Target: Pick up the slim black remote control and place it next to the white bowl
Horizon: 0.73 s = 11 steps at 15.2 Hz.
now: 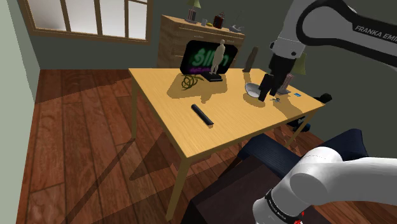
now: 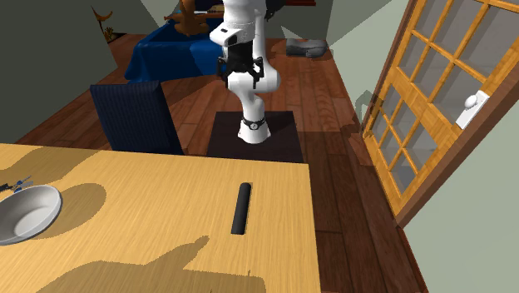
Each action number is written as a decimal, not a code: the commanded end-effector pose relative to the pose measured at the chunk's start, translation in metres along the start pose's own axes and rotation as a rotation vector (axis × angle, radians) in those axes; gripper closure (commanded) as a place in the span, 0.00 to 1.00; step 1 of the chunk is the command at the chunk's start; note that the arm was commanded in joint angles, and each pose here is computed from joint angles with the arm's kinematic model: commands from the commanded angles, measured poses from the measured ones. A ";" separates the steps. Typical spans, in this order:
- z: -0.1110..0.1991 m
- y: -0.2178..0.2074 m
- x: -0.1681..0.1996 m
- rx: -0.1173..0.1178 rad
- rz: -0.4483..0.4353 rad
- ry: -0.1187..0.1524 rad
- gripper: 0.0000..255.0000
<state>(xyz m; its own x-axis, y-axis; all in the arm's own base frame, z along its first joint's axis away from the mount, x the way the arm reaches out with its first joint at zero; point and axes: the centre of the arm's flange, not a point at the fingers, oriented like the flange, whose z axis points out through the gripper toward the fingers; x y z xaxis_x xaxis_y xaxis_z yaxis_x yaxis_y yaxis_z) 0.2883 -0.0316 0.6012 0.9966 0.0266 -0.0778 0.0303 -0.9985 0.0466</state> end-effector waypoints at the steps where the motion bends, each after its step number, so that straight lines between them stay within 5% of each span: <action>1: 0.000 0.000 0.000 0.000 0.000 0.000 0.00; 11: 0.077 -0.012 0.103 -0.009 0.071 0.025 0.00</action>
<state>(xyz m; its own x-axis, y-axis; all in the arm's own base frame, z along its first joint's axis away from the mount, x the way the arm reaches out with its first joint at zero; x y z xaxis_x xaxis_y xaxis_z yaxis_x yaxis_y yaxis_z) 0.3747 -0.0246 0.5267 0.9979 -0.0356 -0.0542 -0.0324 -0.9977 0.0592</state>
